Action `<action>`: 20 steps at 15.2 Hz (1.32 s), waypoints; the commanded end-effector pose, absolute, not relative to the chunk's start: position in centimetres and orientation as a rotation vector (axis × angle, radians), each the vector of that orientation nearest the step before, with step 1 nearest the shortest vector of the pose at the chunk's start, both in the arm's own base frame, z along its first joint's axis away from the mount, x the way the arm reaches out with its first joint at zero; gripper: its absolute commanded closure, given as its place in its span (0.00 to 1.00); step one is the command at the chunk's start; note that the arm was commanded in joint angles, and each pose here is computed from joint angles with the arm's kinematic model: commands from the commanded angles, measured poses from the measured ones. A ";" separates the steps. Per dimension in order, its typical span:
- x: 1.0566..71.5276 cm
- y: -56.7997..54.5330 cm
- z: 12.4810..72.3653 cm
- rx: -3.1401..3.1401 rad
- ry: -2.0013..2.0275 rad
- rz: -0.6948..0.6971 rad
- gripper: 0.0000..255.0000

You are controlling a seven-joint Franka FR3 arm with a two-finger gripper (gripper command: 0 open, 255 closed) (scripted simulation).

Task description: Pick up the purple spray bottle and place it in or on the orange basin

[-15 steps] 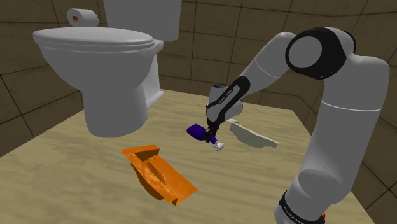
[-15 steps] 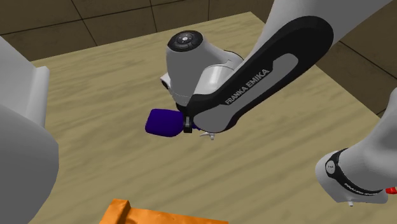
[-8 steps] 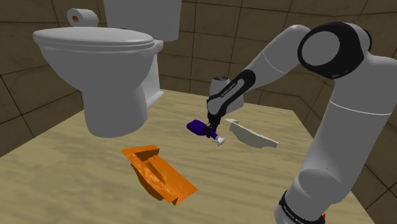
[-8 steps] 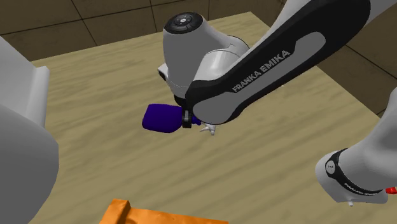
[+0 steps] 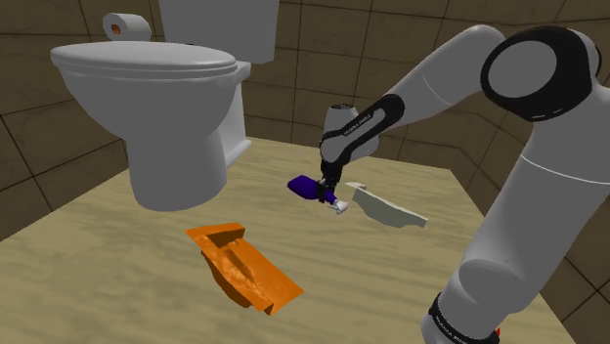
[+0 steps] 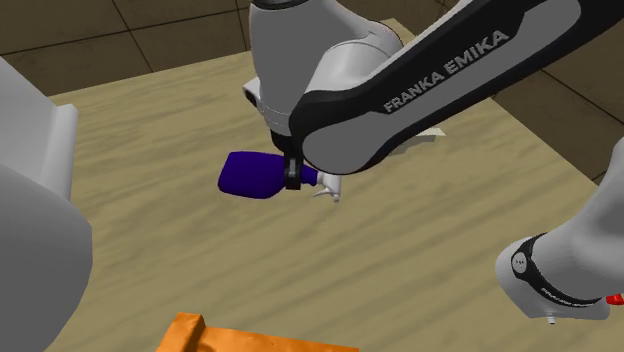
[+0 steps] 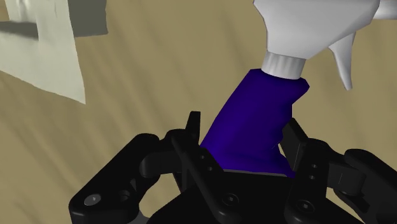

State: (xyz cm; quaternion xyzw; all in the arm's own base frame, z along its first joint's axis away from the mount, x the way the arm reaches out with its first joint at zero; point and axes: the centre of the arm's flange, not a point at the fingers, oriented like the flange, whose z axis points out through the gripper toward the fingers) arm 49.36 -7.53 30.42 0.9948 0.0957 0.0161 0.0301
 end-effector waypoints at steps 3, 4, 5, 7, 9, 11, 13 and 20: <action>49.4 -7.6 32.6 3.067 0.295 0.049 1.00; 49.4 -7.6 33.1 3.067 0.295 0.049 1.00; 49.4 -7.6 33.6 3.067 0.295 0.049 1.00; 49.4 -7.6 34.7 3.067 0.295 0.049 1.00; 49.4 -7.6 35.8 3.067 0.295 0.049 1.00; 49.4 -7.6 36.8 3.067 0.295 0.049 1.00; 49.4 -7.6 37.9 3.067 0.295 0.049 1.00; 48.3 0.3 38.1 3.067 0.295 0.049 1.00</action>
